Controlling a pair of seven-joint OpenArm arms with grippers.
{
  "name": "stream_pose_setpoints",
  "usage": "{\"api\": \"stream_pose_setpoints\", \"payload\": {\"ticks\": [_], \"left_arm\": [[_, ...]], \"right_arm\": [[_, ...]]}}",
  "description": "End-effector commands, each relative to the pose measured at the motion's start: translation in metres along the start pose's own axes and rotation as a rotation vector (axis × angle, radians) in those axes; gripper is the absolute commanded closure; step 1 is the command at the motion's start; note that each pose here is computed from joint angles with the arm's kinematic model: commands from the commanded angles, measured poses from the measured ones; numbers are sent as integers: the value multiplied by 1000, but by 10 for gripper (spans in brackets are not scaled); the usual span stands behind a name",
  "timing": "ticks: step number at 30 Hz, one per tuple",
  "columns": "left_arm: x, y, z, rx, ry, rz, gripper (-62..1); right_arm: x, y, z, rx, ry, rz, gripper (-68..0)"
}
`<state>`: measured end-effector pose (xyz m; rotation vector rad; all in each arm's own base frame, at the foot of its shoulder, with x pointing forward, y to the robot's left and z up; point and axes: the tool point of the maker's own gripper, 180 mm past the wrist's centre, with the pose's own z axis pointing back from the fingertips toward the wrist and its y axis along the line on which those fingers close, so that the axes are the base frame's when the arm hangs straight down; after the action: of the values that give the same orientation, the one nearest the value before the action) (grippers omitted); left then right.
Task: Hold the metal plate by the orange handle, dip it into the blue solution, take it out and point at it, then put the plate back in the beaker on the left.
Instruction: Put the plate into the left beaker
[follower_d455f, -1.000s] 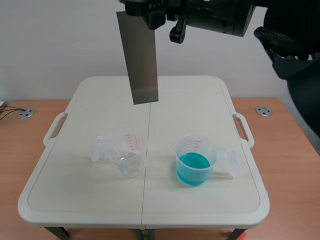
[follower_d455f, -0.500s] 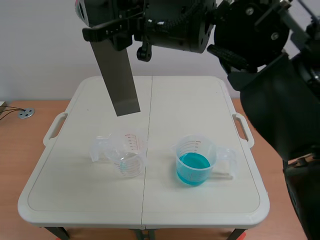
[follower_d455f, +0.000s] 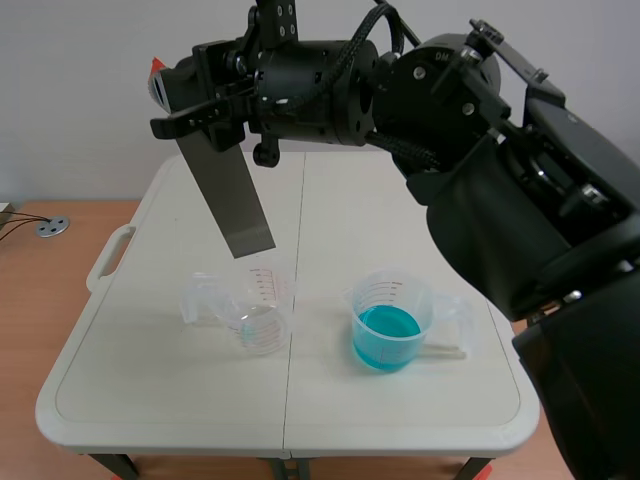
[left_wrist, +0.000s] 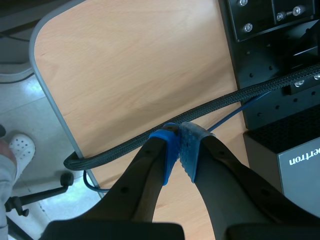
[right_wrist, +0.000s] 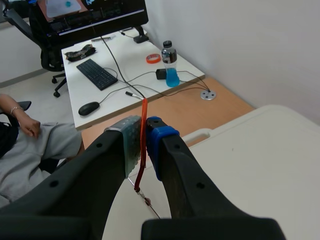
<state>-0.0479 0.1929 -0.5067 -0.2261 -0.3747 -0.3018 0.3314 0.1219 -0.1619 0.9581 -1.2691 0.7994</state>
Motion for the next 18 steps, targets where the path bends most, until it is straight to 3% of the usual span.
{"api": "stream_pose_setpoints", "payload": {"ticks": [1,18], "left_arm": [[0,-2,2,-5,-5,3,-32],[0,-2,2,-3,-1,7,-32]], "right_arm": [[16,0,-4,8,-44,17,-11],[-33,-9,-13,-17,56,-1,-11]]}}
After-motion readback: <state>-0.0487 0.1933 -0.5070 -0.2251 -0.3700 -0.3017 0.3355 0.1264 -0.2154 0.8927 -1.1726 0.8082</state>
